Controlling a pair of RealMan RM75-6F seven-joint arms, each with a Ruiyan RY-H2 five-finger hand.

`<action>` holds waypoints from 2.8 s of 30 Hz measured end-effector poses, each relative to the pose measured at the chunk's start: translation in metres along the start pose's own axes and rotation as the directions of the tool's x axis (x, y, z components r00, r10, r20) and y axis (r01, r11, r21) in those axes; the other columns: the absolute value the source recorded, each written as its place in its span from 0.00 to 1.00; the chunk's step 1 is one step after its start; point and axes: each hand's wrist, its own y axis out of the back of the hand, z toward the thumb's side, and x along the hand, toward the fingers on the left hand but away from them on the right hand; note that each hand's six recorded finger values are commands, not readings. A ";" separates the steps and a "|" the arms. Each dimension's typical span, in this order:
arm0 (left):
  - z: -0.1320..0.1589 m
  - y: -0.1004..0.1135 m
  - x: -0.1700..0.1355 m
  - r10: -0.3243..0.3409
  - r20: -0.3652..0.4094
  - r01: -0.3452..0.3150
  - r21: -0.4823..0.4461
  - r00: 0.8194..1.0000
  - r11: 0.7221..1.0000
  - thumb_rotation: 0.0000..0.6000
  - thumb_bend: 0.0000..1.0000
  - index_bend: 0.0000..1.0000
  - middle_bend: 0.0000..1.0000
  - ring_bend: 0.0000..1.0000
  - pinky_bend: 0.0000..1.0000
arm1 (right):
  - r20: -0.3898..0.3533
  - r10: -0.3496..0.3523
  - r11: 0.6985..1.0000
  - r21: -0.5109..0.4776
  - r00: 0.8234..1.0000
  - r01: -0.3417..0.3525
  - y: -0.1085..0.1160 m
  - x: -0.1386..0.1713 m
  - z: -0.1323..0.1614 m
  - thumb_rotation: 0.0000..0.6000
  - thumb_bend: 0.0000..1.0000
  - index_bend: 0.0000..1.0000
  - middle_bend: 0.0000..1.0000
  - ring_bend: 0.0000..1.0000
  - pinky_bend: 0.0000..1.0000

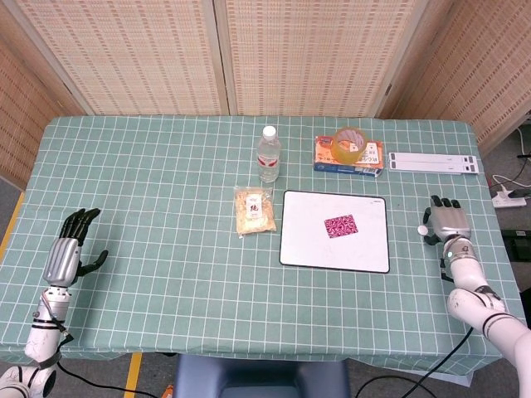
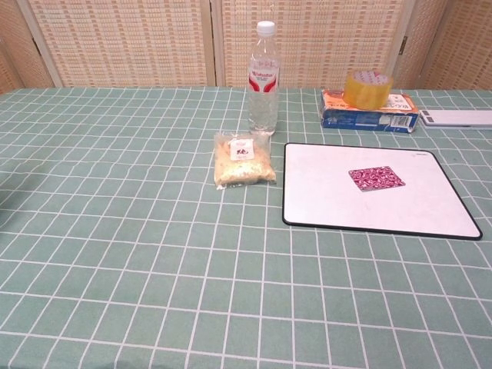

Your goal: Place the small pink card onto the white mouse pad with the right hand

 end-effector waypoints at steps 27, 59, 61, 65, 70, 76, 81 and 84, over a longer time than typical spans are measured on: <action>-0.001 0.001 0.000 0.004 -0.003 -0.004 0.003 1.000 1.000 1.00 0.27 0.10 0.09 0.00 0.00 | -0.006 0.012 1.000 0.001 1.000 -0.012 -0.005 -0.007 0.008 1.00 0.32 0.47 0.00 0.00 0.00; -0.003 0.009 0.000 0.020 -0.008 -0.021 -0.027 1.000 0.999 1.00 0.27 0.10 0.09 0.00 0.00 | -0.272 -0.047 0.999 0.000 0.961 0.049 0.039 0.022 0.127 1.00 0.33 0.51 0.00 0.00 0.00; -0.006 0.010 0.001 0.023 -0.016 -0.024 -0.031 1.000 0.999 1.00 0.27 0.10 0.09 0.00 0.00 | -0.288 -0.050 0.999 0.006 0.956 0.054 0.043 0.023 0.142 1.00 0.33 0.51 0.00 0.00 0.00; -0.008 0.013 0.001 0.030 -0.024 -0.031 -0.040 0.999 0.999 1.00 0.27 0.10 0.09 0.00 0.00 | -0.309 -0.048 0.998 0.016 0.950 0.056 0.044 0.025 0.165 1.00 0.33 0.51 0.00 0.00 0.00; -0.009 0.015 0.002 0.034 -0.027 -0.035 -0.047 0.999 0.998 1.00 0.27 0.10 0.09 0.00 0.00 | -0.320 -0.033 0.998 0.031 0.947 0.046 0.038 0.027 0.182 1.00 0.33 0.51 0.00 0.00 0.00; -0.009 0.015 0.002 0.036 -0.026 -0.037 -0.050 0.999 0.998 1.00 0.27 0.10 0.09 0.00 0.00 | -0.327 -0.037 0.998 0.038 0.944 0.052 0.037 0.029 0.192 1.00 0.33 0.51 0.00 0.00 0.00; -0.009 0.016 0.002 0.036 -0.026 -0.038 -0.052 0.999 0.998 1.00 0.27 0.10 0.09 0.00 0.00 | -0.324 -0.036 0.998 0.043 0.946 0.052 0.036 0.028 0.194 1.00 0.33 0.49 0.00 0.00 0.00; -0.009 0.016 0.002 0.037 -0.027 -0.038 -0.052 0.999 0.998 1.00 0.27 0.10 0.09 0.00 0.00 | -0.321 -0.034 0.998 0.047 0.946 0.052 0.035 0.027 0.195 1.00 0.27 0.44 0.00 0.00 0.00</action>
